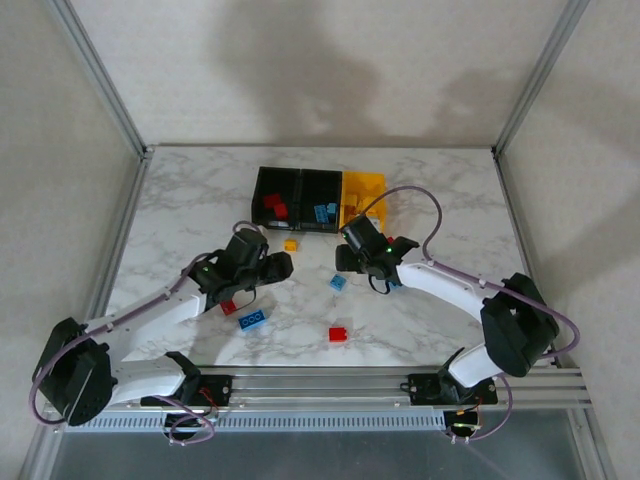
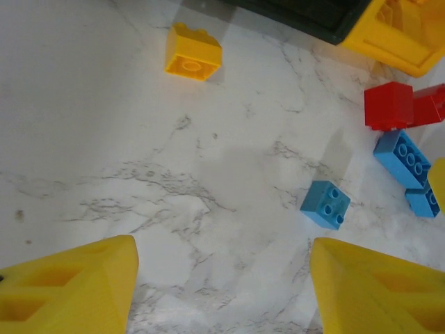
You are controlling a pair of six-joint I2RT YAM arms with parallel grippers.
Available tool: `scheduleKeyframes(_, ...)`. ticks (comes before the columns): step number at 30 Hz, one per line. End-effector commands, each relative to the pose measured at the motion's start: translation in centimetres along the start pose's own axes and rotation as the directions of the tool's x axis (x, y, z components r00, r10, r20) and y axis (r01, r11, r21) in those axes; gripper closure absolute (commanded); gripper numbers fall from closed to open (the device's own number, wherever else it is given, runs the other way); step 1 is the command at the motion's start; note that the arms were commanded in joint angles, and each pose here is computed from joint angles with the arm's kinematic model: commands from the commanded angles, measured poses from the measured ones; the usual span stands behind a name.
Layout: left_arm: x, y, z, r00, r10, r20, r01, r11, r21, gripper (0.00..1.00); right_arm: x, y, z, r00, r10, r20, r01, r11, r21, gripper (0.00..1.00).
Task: Sort the legos into containers by color
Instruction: Pick up the lego from the center of the table.
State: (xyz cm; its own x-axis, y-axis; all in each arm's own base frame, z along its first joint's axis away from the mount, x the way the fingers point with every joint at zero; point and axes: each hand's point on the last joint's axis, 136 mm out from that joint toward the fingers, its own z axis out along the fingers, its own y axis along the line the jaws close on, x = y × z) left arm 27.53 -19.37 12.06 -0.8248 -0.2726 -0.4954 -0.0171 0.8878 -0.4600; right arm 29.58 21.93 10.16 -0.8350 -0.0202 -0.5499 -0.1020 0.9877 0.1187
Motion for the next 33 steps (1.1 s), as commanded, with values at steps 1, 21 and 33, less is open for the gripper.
scheduleKeyframes(1,0.3,-1.7,0.5,1.000,0.000,-0.005,0.000,0.999,0.051,0.34,-1.4,-1.9,0.2,0.998,0.005,0.055,-0.009,0.998,0.063,0.24)
scheduleKeyframes(21,0.5,-1.4,-0.2,1.000,0.012,0.022,-0.013,1.000,0.014,0.34,-4.5,-3.7,7.9,1.000,0.012,-0.005,-0.012,0.996,0.086,0.37)
scheduleKeyframes(33,0.3,-1.0,-0.3,0.999,0.015,0.033,-0.014,1.000,-0.008,0.34,-4.0,-3.4,9.6,0.999,0.000,-0.042,0.003,0.997,0.082,0.61)
